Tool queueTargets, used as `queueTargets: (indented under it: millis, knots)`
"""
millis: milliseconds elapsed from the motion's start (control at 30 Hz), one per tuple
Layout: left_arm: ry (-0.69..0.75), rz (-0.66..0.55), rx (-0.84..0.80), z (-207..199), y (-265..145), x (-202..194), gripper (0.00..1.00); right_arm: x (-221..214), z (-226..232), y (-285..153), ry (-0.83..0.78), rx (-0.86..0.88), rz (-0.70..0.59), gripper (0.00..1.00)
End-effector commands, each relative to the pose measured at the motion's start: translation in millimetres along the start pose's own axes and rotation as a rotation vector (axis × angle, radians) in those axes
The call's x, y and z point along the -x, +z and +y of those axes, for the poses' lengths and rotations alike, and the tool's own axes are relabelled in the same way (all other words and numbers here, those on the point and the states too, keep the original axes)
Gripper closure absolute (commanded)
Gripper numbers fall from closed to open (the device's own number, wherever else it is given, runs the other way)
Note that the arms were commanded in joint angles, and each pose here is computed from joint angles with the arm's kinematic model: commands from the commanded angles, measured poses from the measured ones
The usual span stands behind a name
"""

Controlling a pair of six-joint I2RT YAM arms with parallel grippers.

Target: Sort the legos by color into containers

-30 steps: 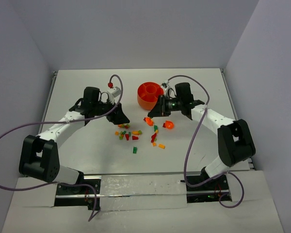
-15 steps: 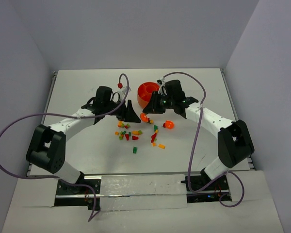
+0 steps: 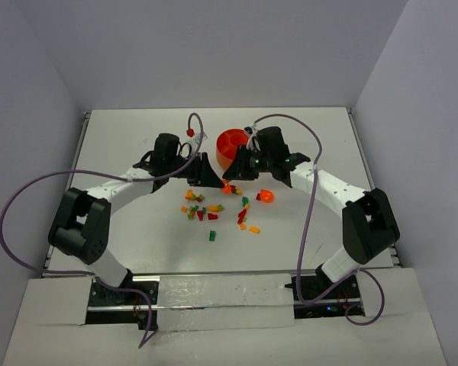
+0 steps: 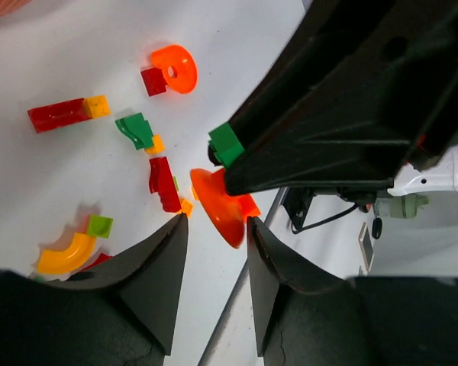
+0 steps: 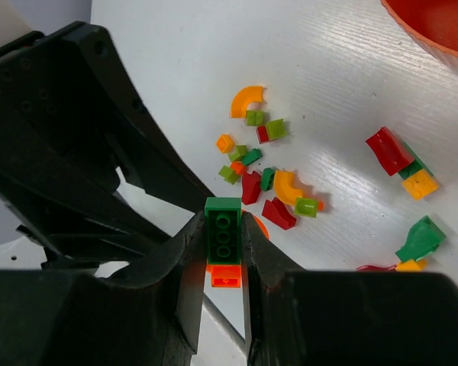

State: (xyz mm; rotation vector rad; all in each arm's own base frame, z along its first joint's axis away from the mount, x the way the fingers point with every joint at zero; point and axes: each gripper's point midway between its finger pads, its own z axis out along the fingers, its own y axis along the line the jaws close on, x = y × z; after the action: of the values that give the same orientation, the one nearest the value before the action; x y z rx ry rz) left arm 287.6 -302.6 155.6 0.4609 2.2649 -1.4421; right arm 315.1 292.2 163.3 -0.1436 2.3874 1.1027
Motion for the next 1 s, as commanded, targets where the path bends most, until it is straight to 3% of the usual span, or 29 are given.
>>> queueTargets:
  millis: [0,300,600,733,800,967]
  knots:
    - [0.018,-0.027,-0.036,-10.6,5.1,19.1,0.58,19.6,33.0,-12.9,-0.045,0.057,-0.058,1.0]
    - [-0.01,0.003,-0.036,-6.7,7.4,14.9,1.0,27.3,27.7,-14.4,-0.05,-0.013,-0.096,1.0]
    - [0.001,0.011,0.049,17.3,-7.5,3.6,1.0,39.0,19.1,-26.6,-0.106,-0.059,-0.127,1.0]
    - [0.086,-0.008,0.263,61.2,-43.9,17.6,1.0,51.1,-18.9,-56.6,-0.236,-0.171,-0.139,1.0]
    - [0.152,-0.01,0.484,104.7,-75.4,24.1,1.0,53.5,-54.1,-78.5,-0.343,-0.256,-0.128,1.0]
    - [0.267,-0.02,0.762,152.1,-124.5,25.7,1.0,24.3,-132.2,-109.4,-0.449,-0.466,-0.001,1.0]
